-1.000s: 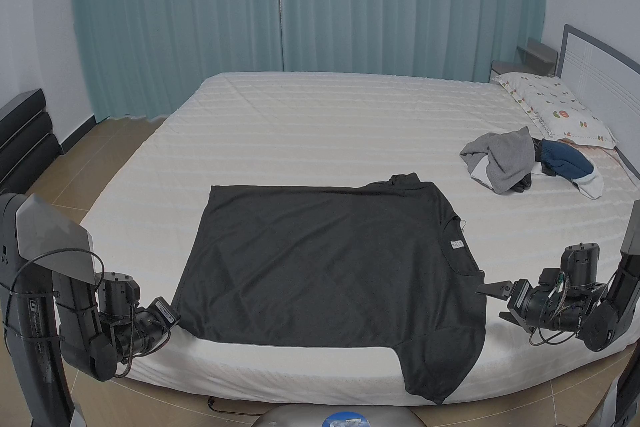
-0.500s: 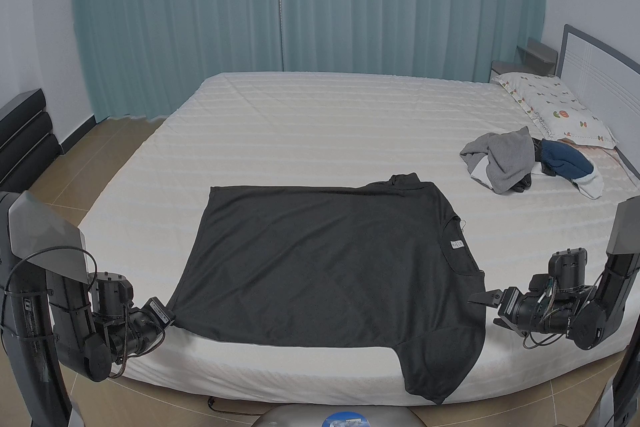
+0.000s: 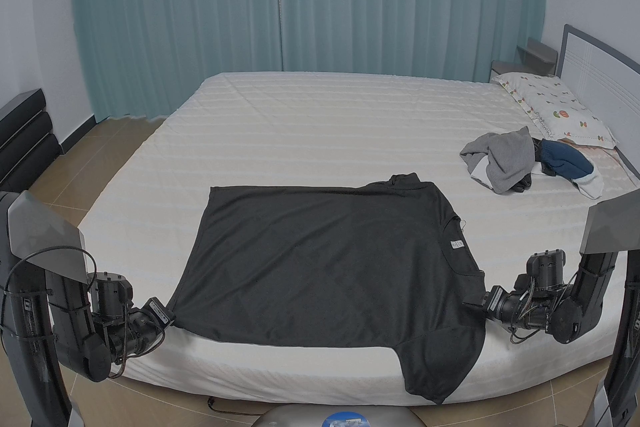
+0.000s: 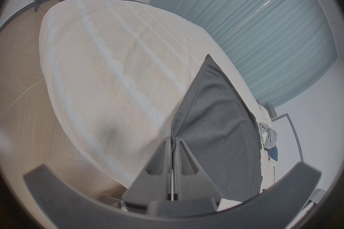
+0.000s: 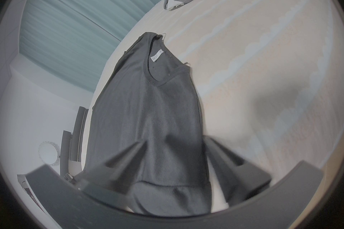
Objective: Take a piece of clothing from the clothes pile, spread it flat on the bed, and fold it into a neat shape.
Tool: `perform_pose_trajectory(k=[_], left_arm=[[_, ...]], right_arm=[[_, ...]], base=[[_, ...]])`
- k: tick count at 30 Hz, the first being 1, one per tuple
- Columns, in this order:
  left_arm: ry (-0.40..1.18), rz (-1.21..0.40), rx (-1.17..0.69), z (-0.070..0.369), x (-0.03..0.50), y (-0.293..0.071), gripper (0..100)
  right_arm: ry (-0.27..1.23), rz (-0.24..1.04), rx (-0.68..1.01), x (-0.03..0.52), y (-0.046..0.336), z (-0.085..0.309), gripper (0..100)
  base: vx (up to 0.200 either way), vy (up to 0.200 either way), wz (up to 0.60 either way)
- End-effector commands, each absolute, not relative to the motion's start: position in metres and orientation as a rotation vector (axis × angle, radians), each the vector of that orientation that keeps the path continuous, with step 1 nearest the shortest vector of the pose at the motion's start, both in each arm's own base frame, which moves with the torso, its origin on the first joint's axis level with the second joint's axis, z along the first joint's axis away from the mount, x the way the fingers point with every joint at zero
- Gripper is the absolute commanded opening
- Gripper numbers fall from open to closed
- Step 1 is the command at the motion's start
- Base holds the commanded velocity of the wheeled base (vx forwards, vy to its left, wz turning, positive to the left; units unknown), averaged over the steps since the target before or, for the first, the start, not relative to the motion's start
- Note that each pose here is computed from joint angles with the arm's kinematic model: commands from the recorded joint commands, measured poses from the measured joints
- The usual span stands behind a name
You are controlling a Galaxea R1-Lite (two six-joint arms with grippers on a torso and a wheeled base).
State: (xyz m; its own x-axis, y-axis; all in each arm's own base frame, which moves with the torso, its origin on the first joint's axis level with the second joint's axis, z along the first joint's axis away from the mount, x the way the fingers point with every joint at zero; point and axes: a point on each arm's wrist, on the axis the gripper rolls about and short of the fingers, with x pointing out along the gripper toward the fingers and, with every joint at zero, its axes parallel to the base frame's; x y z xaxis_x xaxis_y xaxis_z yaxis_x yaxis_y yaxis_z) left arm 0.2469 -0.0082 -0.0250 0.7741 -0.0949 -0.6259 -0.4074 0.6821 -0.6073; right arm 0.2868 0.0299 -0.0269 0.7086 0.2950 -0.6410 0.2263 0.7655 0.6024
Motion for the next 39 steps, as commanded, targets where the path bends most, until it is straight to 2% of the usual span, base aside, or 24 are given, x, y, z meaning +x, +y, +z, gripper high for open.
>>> perform_pose_trajectory(k=[1,12,20,21,30,39], left_arm=[[0.679,0.191,-0.816,-0.025,0.247,-0.008,0],[0.680,0.190,-0.817,-0.025,0.247,-0.009,0],[0.680,0.190,-0.817,-0.025,0.247,-0.009,0],[0.680,0.190,-0.817,-0.025,0.247,-0.009,0],[0.688,0.184,-0.820,-0.026,0.247,-0.009,0],[0.683,0.183,-0.820,-0.025,0.247,-0.008,0]], right_arm=[[0.775,0.044,0.721,0.299,0.029,-0.027,0],[0.688,0.075,0.721,0.332,0.031,-0.012,0],[0.688,0.079,0.720,0.343,0.033,-0.014,0],[0.681,0.081,0.721,0.346,0.033,-0.014,100],[0.670,0.055,0.726,0.333,0.021,-0.002,100],[0.719,0.109,0.692,0.297,0.014,0.011,100]], base=[[0.000,0.000,0.00],[0.000,0.000,0.00],[0.000,0.000,0.00],[0.000,0.000,0.00],[0.000,0.000,0.00],[0.000,0.000,0.00]])
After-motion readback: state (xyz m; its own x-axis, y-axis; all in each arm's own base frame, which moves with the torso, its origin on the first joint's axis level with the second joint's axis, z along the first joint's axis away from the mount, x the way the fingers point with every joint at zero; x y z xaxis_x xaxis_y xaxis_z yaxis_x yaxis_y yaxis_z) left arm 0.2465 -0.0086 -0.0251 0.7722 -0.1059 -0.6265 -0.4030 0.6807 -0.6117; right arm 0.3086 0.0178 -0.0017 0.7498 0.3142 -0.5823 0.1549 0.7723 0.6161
